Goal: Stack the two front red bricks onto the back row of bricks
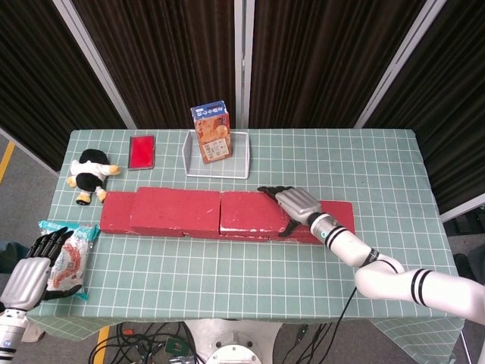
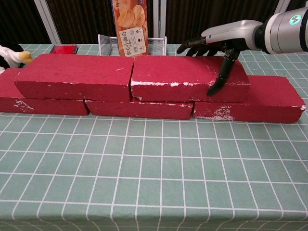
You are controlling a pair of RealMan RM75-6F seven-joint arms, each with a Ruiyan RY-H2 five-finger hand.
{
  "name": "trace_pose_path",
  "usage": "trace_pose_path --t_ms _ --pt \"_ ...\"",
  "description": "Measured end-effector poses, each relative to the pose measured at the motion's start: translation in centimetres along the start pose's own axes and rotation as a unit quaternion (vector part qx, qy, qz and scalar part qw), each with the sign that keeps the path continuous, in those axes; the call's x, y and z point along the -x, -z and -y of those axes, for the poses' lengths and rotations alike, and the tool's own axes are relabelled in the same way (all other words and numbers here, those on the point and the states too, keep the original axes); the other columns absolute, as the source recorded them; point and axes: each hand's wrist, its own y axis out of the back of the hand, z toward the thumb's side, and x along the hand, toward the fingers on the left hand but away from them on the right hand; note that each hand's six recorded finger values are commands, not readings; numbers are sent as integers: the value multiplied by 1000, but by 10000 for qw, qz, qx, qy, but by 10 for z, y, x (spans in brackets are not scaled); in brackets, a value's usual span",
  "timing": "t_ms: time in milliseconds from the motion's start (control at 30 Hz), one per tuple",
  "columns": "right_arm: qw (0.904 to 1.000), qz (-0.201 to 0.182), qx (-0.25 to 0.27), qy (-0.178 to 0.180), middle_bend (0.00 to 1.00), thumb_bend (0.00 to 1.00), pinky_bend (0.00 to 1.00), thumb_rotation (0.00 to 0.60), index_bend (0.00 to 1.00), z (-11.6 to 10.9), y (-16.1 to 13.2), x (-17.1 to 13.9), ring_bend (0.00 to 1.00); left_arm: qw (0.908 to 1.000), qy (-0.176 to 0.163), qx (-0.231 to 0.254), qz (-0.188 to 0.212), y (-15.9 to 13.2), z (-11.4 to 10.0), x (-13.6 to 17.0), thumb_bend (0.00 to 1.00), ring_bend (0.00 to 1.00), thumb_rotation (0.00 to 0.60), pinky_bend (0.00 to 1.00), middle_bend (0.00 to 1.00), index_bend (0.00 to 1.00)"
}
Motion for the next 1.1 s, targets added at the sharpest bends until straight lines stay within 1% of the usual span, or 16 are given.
trace_pose_path --t_ms 133,1100 --pt "10000 1 4 -3 114 0 171 600 7 0 0 1 106 10000 88 -5 -17 1 3 1 67 0 600 0 0 31" --pt "10000 51 43 -29 102 0 161 600 0 5 -3 -1 98 9999 149 55 -17 3 6 1 67 0 600 0 0 31"
